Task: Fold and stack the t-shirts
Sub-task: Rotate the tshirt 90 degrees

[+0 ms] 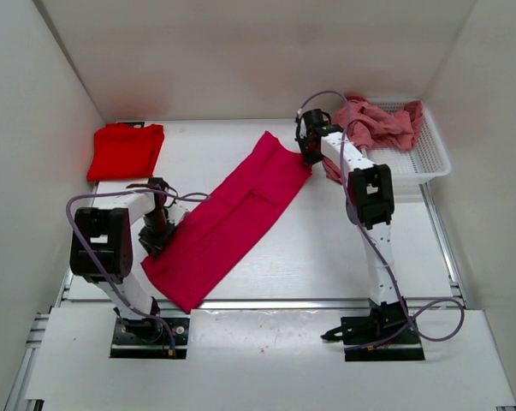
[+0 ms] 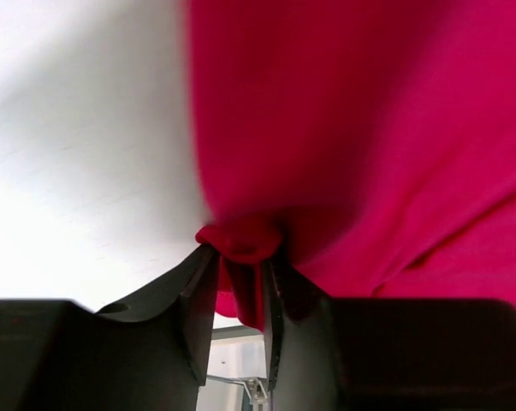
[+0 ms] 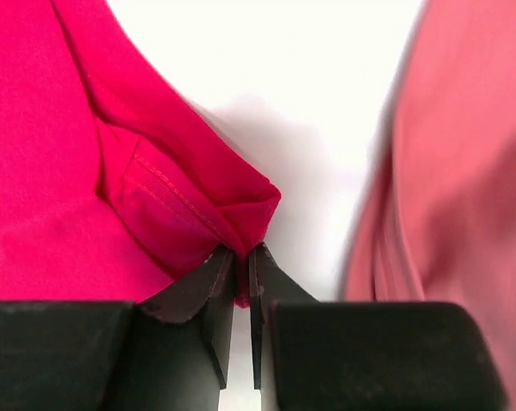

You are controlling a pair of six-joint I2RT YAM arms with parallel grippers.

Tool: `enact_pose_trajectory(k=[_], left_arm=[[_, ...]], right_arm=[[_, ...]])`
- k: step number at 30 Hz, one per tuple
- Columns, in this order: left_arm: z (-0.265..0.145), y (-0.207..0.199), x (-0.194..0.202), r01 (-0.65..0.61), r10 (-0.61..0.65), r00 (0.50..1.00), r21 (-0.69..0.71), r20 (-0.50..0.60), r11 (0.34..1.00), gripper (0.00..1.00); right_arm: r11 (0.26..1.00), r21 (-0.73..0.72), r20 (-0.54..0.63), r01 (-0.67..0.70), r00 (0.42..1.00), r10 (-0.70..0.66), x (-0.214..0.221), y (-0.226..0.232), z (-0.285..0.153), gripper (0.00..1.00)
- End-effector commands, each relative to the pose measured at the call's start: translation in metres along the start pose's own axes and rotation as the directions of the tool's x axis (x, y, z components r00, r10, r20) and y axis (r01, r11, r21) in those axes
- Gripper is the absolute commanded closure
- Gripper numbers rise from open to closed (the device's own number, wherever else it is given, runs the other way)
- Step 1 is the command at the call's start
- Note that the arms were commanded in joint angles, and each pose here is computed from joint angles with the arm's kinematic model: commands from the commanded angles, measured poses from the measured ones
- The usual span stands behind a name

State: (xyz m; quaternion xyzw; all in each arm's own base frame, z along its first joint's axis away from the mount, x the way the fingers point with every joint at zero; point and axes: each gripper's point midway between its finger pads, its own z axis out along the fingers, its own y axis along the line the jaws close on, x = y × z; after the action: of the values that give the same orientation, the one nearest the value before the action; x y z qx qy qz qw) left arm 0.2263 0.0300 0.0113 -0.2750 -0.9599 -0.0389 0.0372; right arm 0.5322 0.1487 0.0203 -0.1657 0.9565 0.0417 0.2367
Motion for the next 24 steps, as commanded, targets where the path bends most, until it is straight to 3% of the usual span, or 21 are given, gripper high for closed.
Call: enact_pose_trajectory(k=[1, 4, 5, 6, 7, 8, 9, 10, 11, 14, 16, 17, 19, 24], left_arm=[[-0.007, -0.027, -0.006, -0.040, 0.036, 0.998, 0.089, 0.050, 0.995, 0.63], [-0.008, -0.041, -0.012, -0.105, 0.100, 0.994, 0.103, 0.049, 0.989, 0.60], [-0.007, -0.046, -0.010, -0.101, 0.096, 0.994, 0.112, 0.047, 0.989, 0.57], [-0.006, -0.048, -0.008, -0.117, 0.113, 0.993, 0.099, 0.037, 0.988, 0.57], [-0.006, -0.050, -0.007, -0.124, 0.121, 0.992, 0.098, 0.036, 0.987, 0.58], [-0.007, -0.052, -0.007, -0.133, 0.130, 0.991, 0.094, 0.045, 0.987, 0.58], [-0.008, -0.053, -0.007, -0.144, 0.140, 0.989, 0.083, 0.047, 0.986, 0.57], [-0.009, -0.055, -0.005, -0.162, 0.158, 0.986, 0.078, 0.054, 0.984, 0.56], [-0.013, -0.054, -0.007, -0.163, 0.158, 0.985, 0.059, 0.070, 0.985, 0.56], [-0.014, -0.054, -0.006, -0.144, 0.139, 0.986, 0.047, 0.091, 0.989, 0.55], [-0.019, -0.049, -0.007, -0.113, 0.107, 0.987, 0.043, 0.116, 0.993, 0.54], [-0.023, -0.045, -0.012, -0.073, 0.066, 0.986, 0.040, 0.153, 0.997, 0.53], [-0.028, -0.035, -0.019, -0.006, 0.001, 0.979, 0.025, 0.202, 1.000, 0.47], [-0.040, -0.002, -0.017, 0.202, -0.180, 0.941, -0.048, 0.288, 0.978, 0.31]], right_arm=[[0.996, 0.090, 0.080, 0.020, 0.996, -0.027, -0.031, -0.008, 0.020, 1.00], [0.990, 0.131, 0.178, -0.053, 0.984, 0.029, -0.072, -0.017, 0.014, 0.99], [0.985, 0.157, 0.161, -0.069, 0.986, 0.043, -0.069, -0.022, 0.014, 0.97], [0.983, 0.168, 0.161, -0.068, 0.986, 0.041, -0.071, -0.019, 0.016, 0.88], [0.973, 0.206, 0.192, -0.104, 0.979, 0.064, -0.078, -0.020, 0.010, 0.71], [0.961, 0.258, 0.204, -0.103, 0.978, 0.050, -0.082, -0.021, 0.006, 0.61], [0.953, 0.273, 0.242, -0.129, 0.968, 0.062, -0.092, -0.018, -0.003, 0.41], [0.932, 0.319, 0.277, -0.169, 0.958, 0.079, -0.100, -0.027, -0.014, 0.07], [0.919, 0.348, 0.296, -0.185, 0.952, 0.079, -0.104, -0.029, -0.020, 0.01], [0.885, 0.398, 0.339, -0.240, 0.935, 0.102, -0.112, -0.038, -0.061, 0.01], [0.888, 0.397, 0.278, -0.232, 0.953, 0.124, -0.089, -0.035, -0.076, 0.00], [0.900, 0.361, 0.308, -0.245, 0.942, 0.133, -0.095, -0.031, -0.109, 0.01], [0.926, 0.315, 0.218, -0.207, 0.966, 0.142, -0.058, -0.016, -0.119, 0.01], [0.999, -0.001, 0.097, 0.040, 0.994, -0.040, 0.048, 0.112, -0.177, 0.01]])
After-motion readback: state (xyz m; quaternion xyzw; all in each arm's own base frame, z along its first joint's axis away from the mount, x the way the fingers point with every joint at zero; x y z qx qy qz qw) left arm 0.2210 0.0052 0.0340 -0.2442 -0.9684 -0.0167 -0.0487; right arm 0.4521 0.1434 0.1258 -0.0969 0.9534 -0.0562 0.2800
